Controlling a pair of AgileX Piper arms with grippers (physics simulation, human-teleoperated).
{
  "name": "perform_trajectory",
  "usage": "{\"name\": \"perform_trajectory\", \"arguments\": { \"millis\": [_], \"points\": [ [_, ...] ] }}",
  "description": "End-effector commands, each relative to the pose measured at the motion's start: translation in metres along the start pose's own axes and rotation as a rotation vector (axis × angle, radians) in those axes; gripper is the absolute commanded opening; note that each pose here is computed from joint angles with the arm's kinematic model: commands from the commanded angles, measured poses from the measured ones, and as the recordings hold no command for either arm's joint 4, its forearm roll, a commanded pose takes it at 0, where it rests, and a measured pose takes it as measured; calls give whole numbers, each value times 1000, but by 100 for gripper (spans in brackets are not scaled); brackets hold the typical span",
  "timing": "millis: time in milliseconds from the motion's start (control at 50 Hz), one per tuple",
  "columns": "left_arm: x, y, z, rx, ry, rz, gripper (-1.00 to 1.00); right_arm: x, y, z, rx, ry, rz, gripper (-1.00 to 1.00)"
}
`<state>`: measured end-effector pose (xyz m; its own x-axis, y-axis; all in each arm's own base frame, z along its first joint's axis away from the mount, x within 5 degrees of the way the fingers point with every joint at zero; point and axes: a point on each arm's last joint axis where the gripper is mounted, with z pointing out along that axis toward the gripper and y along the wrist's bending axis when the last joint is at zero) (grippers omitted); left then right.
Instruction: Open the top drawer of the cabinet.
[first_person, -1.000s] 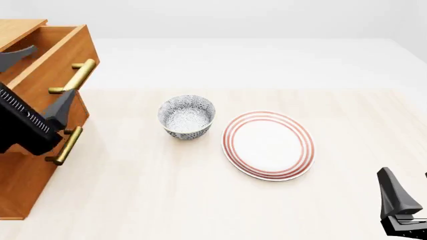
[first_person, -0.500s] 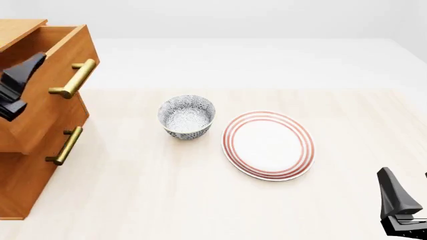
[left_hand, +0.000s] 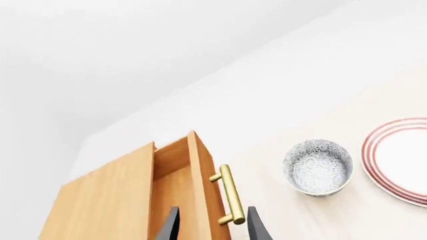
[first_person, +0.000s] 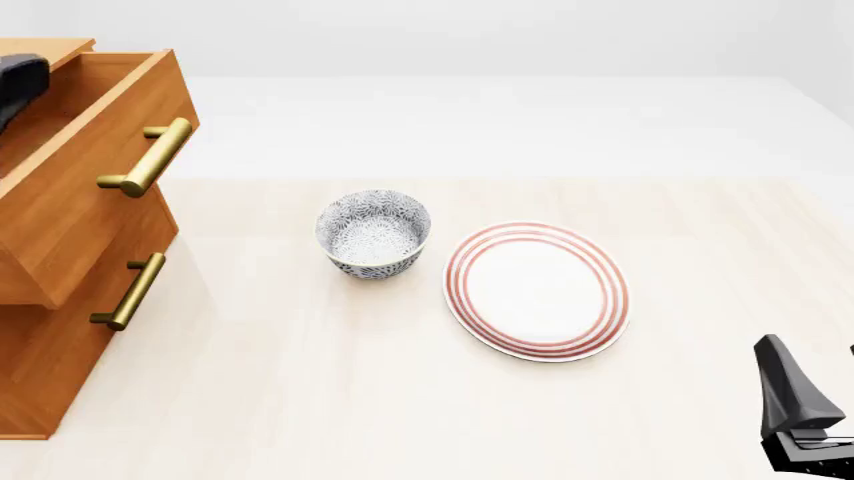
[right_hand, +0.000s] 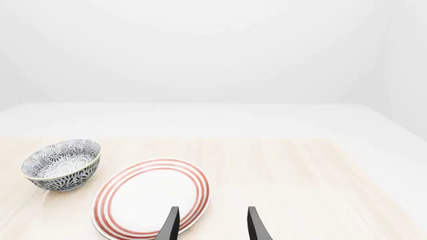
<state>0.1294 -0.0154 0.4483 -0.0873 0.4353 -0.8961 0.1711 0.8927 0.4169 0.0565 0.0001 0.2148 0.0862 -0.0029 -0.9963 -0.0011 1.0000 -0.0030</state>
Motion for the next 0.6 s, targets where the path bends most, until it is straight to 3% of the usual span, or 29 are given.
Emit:
{"name": "perform_trajectory", "arguments": {
  "millis": [20,180,600],
  "points": [
    [-8,9,-2,-8,80,-150,100,0,0,0,0,0,0,100],
    [-7,8,17,23,154,-258,100,0,0,0,0,0,0,100],
    [-19,21,11,-1,245,-310,100,0,0,0,0,0,0,100]
  ]
}}
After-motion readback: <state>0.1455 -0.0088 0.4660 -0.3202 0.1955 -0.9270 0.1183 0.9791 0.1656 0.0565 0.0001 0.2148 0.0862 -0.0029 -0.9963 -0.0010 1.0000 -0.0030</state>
